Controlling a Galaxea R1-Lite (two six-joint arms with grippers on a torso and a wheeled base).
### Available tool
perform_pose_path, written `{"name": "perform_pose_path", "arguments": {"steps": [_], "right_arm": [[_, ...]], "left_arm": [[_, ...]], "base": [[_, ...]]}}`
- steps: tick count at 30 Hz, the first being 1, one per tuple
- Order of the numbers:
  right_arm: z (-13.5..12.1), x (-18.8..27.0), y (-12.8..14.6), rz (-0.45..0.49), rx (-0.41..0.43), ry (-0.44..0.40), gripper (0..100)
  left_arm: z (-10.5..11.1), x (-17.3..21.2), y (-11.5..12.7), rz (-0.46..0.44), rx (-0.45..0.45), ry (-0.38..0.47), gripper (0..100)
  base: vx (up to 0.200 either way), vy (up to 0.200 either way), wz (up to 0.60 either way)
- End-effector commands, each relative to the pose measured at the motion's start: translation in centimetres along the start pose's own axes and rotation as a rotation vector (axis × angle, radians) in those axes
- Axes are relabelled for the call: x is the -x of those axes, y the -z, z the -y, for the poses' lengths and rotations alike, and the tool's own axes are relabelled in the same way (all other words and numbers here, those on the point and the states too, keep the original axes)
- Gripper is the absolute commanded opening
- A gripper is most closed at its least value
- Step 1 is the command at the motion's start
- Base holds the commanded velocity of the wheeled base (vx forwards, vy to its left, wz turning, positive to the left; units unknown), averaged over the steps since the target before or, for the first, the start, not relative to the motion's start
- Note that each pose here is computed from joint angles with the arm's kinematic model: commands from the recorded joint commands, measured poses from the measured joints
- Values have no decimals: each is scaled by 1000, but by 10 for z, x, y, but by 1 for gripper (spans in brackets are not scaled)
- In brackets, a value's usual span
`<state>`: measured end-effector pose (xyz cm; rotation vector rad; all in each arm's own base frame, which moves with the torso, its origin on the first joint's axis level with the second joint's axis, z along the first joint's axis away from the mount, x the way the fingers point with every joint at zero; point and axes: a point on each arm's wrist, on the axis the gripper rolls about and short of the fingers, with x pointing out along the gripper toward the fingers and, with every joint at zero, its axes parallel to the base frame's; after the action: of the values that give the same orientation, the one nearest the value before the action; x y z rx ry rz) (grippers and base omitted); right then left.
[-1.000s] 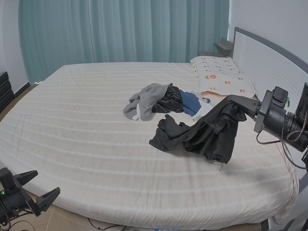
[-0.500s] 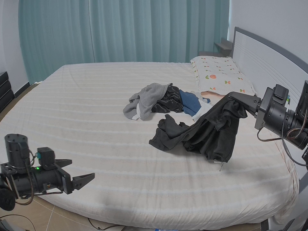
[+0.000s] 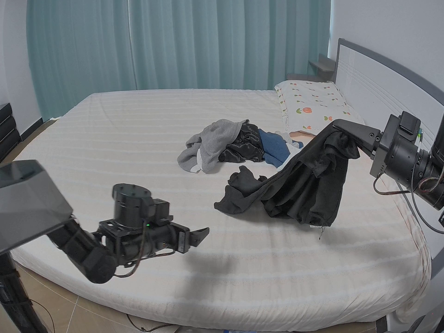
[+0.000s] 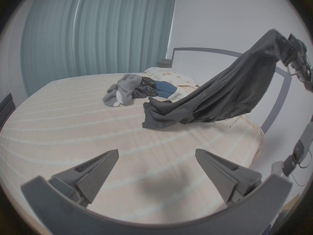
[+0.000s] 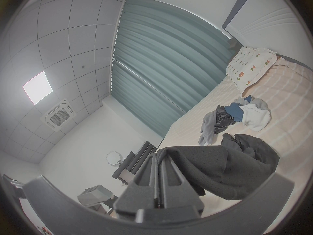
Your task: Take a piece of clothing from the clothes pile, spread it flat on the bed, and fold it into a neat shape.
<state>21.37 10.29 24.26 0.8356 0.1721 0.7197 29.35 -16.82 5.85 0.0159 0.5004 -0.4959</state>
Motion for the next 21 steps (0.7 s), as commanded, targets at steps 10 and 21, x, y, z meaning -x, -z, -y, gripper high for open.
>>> {"name": "perform_pose_path", "arguments": {"steps": [10, 21], "right_arm": [[-7, -2, -5, 17, 9, -26, 0], [-6, -1, -6, 20, 9, -20, 0]], "left_arm": [[16, -122, 17, -12, -5, -5, 100], [13, -173, 20, 9, 88, -11, 100]], "base": [[0, 0, 0], [0, 0, 0]]}}
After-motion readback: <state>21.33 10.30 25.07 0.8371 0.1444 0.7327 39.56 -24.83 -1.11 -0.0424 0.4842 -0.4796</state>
